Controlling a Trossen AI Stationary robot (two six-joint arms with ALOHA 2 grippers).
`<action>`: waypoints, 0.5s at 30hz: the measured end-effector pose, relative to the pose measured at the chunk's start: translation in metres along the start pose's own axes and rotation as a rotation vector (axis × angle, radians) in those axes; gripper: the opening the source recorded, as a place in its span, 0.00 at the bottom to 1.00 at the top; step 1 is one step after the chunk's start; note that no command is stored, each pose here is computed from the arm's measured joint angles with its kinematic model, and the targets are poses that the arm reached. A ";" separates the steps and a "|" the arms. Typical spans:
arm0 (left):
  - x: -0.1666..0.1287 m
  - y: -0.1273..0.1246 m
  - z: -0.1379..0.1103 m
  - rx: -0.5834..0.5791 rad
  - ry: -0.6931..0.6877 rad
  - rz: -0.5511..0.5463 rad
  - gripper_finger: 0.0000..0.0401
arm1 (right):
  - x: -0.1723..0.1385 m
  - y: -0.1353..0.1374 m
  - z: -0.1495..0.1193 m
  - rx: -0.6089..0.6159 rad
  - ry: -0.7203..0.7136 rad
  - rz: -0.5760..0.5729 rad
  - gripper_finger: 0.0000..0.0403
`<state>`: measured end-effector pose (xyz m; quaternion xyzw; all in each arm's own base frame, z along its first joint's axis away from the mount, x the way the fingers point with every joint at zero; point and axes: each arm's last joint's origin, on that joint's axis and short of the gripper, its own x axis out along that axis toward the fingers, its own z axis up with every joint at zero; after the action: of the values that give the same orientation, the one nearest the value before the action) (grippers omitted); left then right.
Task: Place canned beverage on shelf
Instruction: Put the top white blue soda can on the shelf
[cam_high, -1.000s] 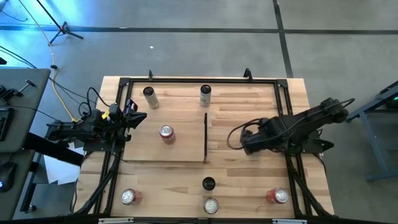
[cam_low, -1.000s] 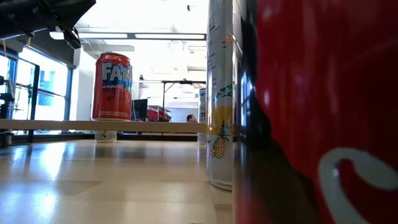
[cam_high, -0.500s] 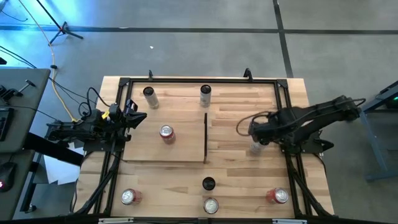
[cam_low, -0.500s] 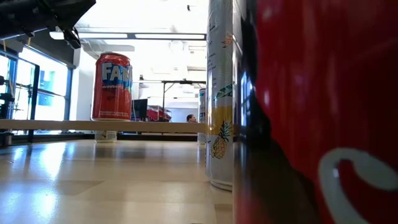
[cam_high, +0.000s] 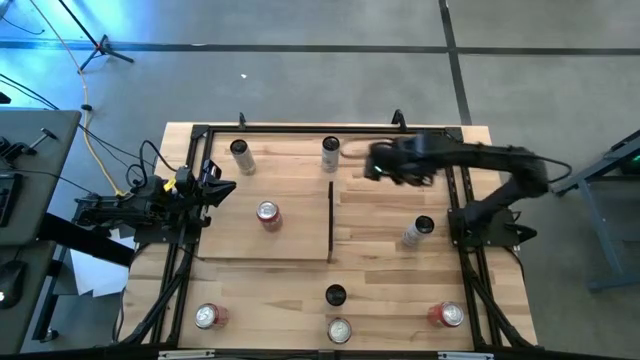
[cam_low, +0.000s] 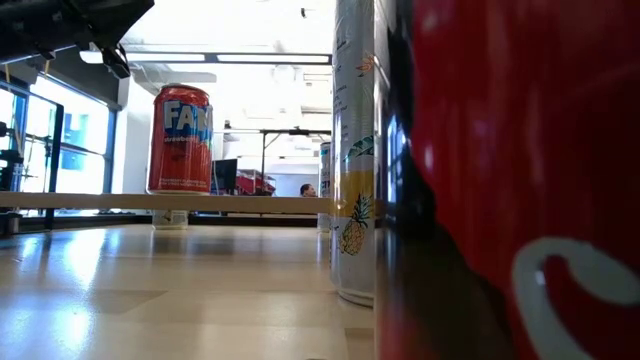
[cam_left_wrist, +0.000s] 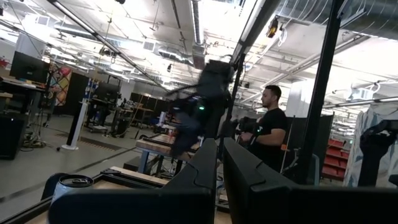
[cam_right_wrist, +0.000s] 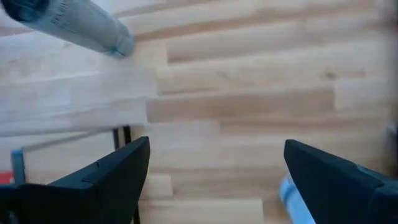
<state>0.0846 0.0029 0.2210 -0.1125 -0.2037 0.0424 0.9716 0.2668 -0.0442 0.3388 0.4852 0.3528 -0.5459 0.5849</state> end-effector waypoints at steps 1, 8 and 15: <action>0.000 0.000 0.000 0.000 0.000 0.000 0.02 | 0.003 0.010 0.006 -0.025 0.003 -0.001 0.89; 0.000 0.000 0.000 0.000 0.000 0.000 0.02 | 0.025 0.077 0.052 -0.195 0.059 0.049 0.89; 0.000 0.000 0.000 0.000 0.000 0.000 0.02 | 0.049 0.121 0.081 -0.275 0.072 0.101 0.89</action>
<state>0.0846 0.0029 0.2210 -0.1125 -0.2036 0.0424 0.9716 0.3835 -0.1442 0.3371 0.4371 0.4202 -0.4444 0.6595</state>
